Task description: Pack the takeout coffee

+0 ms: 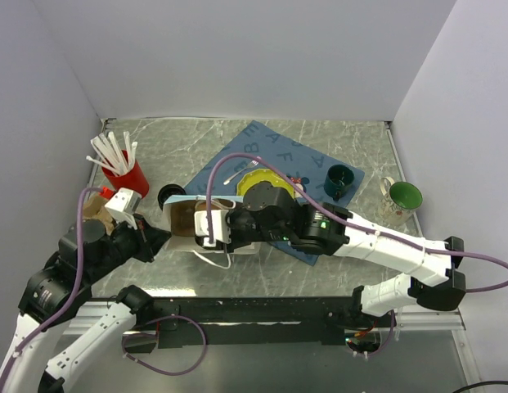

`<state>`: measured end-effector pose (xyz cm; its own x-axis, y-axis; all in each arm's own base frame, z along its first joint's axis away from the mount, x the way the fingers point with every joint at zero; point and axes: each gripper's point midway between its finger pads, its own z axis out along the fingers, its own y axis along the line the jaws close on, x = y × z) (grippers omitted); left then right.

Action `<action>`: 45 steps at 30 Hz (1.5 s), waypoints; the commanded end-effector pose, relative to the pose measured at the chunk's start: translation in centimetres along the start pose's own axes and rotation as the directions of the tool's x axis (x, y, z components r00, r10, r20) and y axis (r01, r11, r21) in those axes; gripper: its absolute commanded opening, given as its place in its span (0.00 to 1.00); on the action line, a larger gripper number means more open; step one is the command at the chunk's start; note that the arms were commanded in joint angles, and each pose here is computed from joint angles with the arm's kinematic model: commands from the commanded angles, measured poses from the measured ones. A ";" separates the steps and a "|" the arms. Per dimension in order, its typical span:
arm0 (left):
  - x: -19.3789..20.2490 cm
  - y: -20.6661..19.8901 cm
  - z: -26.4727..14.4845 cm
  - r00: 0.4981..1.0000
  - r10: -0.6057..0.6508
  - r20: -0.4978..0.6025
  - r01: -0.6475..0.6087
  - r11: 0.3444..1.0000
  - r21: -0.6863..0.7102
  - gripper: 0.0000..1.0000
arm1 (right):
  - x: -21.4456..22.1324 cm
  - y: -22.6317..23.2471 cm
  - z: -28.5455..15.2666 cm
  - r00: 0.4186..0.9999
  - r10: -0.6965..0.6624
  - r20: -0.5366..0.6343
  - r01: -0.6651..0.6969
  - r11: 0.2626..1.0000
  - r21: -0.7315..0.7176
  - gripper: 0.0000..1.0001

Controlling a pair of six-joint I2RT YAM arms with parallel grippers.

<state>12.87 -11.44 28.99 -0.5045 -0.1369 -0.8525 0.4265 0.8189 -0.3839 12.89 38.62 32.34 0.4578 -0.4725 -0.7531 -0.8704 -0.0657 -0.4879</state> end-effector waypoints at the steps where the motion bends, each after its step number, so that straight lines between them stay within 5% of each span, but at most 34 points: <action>1: -1.8 0.0 0.4 0.999 0.013 0.044 -0.012 1.000 -0.019 0.01 | -5.1 -1.8 -2.6 0.981 0.065 0.183 -0.075 0.996 0.053 0.00; 13: -1.2 0.0 1.0 0.993 -0.117 0.004 0.117 0.992 -0.049 0.01 | -10.3 -2.6 -5.1 0.869 0.356 0.344 -0.371 0.928 -0.022 0.00; 26: -0.1 0.6 0.9 0.976 -0.201 -0.088 0.187 0.972 -0.139 0.01 | -15.5 -6.3 -11.4 0.724 0.505 0.469 -0.551 0.833 -0.047 0.00; 34: 0.0 0.7 0.4 0.967 -0.230 -0.111 0.209 0.963 -0.172 0.01 | -13.1 -10.4 -14.7 0.398 0.753 0.524 -0.865 0.499 -0.060 0.00; 45: 0.9 2.0 0.1 0.957 -0.242 -0.158 0.194 0.944 -0.268 0.01 | -4.4 -4.9 -19.0 0.155 0.875 0.460 -0.987 0.160 0.028 0.00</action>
<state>13.37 -10.67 26.69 -0.7228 -0.2160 -0.6564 0.1313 0.8897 -0.4373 12.32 27.96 47.08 -0.5279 0.1692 -0.8323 -0.7178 0.4350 0.5437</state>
